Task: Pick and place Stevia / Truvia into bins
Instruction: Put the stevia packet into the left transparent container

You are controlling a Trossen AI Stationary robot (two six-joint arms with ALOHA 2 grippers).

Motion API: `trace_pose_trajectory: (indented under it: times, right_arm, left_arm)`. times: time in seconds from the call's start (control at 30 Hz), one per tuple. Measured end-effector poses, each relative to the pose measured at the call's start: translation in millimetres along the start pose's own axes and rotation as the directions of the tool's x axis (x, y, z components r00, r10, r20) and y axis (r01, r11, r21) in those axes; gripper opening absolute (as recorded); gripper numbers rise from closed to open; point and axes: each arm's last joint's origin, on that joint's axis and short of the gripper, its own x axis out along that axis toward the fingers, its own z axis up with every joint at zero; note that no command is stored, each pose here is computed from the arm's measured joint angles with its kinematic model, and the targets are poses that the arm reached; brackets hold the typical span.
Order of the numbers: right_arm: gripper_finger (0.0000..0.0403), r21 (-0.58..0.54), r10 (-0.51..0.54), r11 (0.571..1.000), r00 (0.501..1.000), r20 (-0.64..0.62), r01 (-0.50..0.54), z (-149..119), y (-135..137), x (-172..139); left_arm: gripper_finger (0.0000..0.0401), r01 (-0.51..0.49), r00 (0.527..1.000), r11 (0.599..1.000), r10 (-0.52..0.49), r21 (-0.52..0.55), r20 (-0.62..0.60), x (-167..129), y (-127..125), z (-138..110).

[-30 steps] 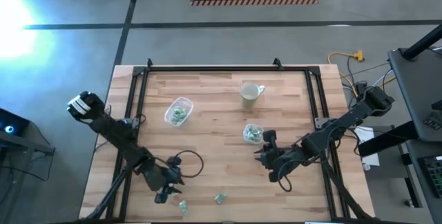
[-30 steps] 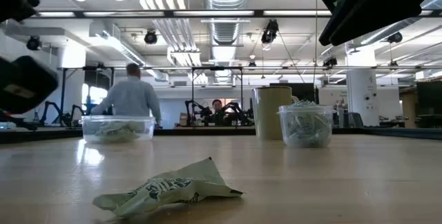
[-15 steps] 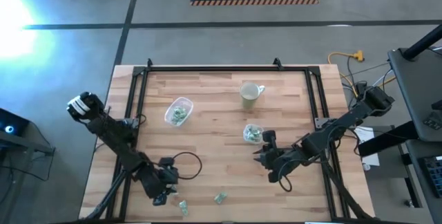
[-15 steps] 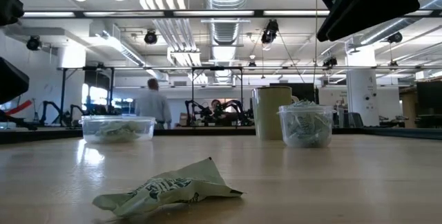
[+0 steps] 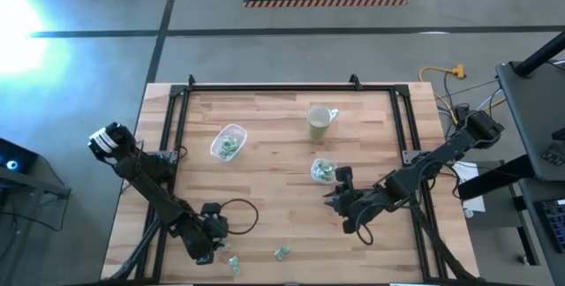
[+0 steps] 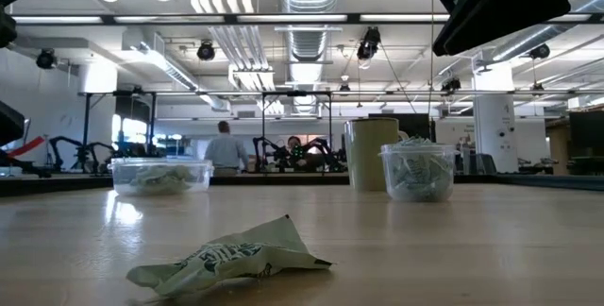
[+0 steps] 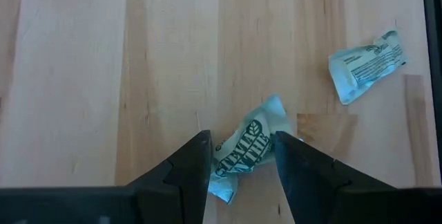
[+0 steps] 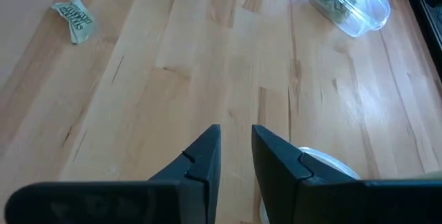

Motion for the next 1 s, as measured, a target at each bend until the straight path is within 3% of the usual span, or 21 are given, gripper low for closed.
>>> trace_pose_trajectory:
  times: [0.23,0.57,0.8,1.0]
  right_arm:
    - [0.0077,0.002,0.001,1.0,1.0,0.003,-0.001,0,0,0]
    - [0.007,0.003,0.0,1.0,1.0,0.005,0.0,1,0,0]
    - [0.0068,0.007,0.001,1.0,1.0,0.011,-0.001,1,0,0]
    - [0.0068,0.009,0.001,1.0,1.0,0.015,-0.001,2,0,0]
  left_arm:
    - [0.0133,-0.01,1.0,1.0,0.01,0.015,-0.007,2,0,-1]
    - [0.0009,-0.021,1.0,0.993,0.019,0.115,0.018,0,1,0]
    - [0.0012,-0.125,0.983,0.958,0.085,0.258,0.16,-10,3,8]
    - [0.0012,-0.267,0.939,0.908,0.169,0.323,0.3,-25,6,15]
